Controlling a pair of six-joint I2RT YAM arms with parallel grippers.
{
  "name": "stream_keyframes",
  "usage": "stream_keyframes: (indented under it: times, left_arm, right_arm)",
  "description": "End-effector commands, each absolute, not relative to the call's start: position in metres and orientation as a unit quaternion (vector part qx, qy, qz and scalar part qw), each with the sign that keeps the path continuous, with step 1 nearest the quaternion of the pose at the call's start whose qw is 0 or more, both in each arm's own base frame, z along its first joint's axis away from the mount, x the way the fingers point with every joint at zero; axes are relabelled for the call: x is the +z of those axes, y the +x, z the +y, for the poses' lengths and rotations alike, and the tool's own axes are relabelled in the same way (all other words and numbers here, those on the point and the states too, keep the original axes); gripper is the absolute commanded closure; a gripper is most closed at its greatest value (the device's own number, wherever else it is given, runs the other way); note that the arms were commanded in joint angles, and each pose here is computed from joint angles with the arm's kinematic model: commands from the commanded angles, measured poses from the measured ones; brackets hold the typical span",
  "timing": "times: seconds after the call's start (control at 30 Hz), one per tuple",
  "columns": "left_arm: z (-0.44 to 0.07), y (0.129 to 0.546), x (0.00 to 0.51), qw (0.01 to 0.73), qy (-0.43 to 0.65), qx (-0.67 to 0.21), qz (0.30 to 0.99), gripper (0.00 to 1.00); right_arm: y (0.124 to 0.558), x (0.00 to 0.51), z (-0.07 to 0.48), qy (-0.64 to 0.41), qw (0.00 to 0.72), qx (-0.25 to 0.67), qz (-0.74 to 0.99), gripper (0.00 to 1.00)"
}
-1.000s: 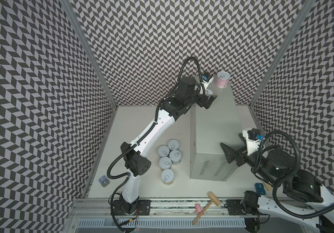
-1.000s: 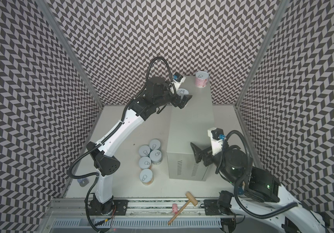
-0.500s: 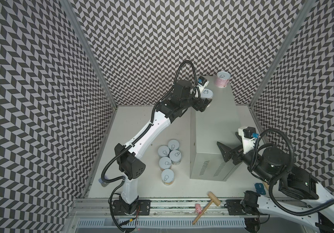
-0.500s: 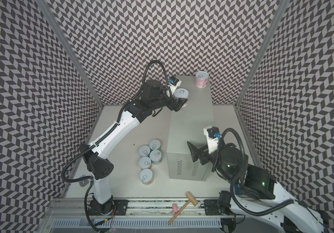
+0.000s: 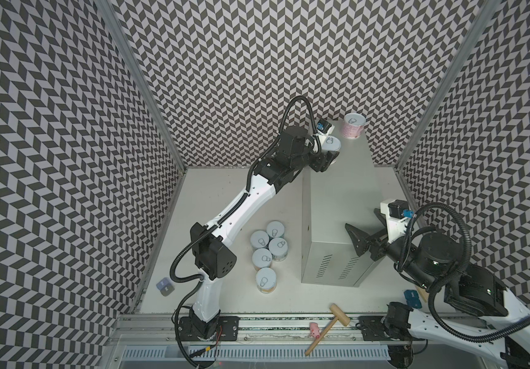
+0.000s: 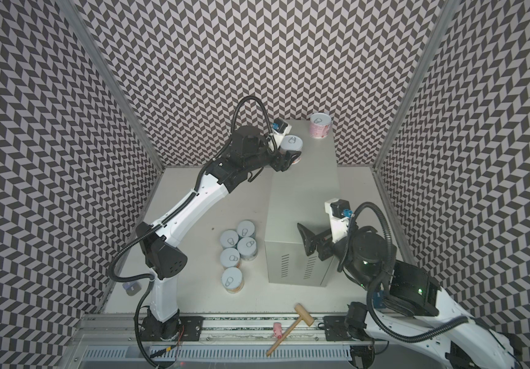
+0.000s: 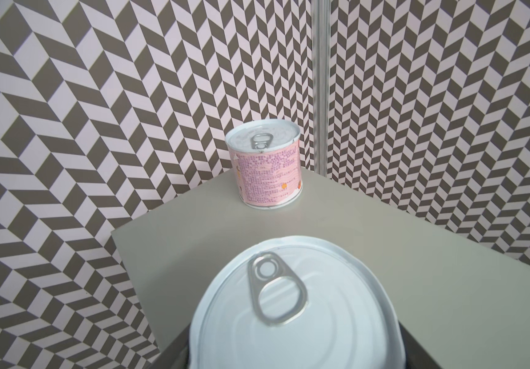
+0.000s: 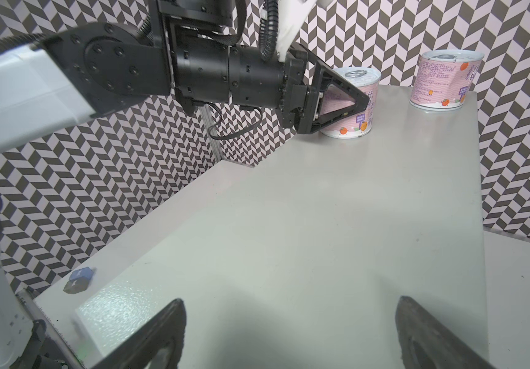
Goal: Place and organize the canned foods onto the counter
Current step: 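Lower the can with the left gripper beside the can on the cabinet, then release the can and withdraw the left gripper while the right reaches the cabinet cans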
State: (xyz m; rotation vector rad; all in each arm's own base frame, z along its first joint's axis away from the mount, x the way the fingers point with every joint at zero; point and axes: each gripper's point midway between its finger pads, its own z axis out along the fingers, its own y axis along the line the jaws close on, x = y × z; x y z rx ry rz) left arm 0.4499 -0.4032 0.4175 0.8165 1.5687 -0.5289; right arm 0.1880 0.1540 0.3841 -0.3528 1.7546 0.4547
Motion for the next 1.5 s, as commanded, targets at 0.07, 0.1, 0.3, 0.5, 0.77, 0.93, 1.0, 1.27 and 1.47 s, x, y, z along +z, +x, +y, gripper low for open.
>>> stream_keyframes:
  times: [0.07, 0.1, 0.3, 0.5, 0.77, 0.93, 1.0, 1.27, 1.47]
  left_arm:
    - [-0.398, 0.484, 0.436, 0.648, 0.339, -0.207, 0.65, 0.27]
    - [-0.398, 0.489, 0.436, 0.651, 0.338, -0.208, 0.647, 0.27]
    - [-0.401, 0.508, 0.43, 0.666, 0.341, -0.195, 0.634, 0.24]
    - [-0.403, 0.517, 0.426, 0.674, 0.347, -0.206, 0.619, 0.23]
    - [-0.418, 0.505, 0.422, 0.66, 0.378, -0.242, 0.603, 0.23]
    - [-0.42, 0.503, 0.421, 0.656, 0.379, -0.246, 0.604, 0.17]
    - [-0.416, 0.5, 0.428, 0.659, 0.377, -0.246, 0.603, 0.03]
    - [-0.358, 0.462, 0.521, 0.707, 0.339, -0.232, 0.576, 0.0]
    - [-0.268, 0.42, 0.571, 0.715, 0.269, -0.2, 0.613, 0.0]
  right_arm:
    - [0.188, 0.398, 0.15, -0.133, 0.613, 0.209, 0.75, 0.01]
    - [0.188, 0.398, 0.149, -0.131, 0.613, 0.209, 0.75, 0.01]
    - [0.187, 0.398, 0.146, -0.124, 0.612, 0.21, 0.752, 0.01]
    - [0.188, 0.397, 0.149, -0.124, 0.609, 0.21, 0.755, 0.0]
    - [0.206, 0.389, 0.151, -0.091, 0.601, 0.162, 0.778, 0.01]
    - [0.222, 0.388, 0.16, -0.071, 0.594, 0.13, 0.79, 0.01]
    - [0.225, 0.396, 0.161, -0.062, 0.603, 0.138, 0.783, 0.01]
    - [0.257, 0.424, 0.17, -0.061, 0.611, 0.128, 0.779, 0.01]
    - [0.292, 0.441, 0.176, -0.067, 0.616, 0.123, 0.775, 0.01]
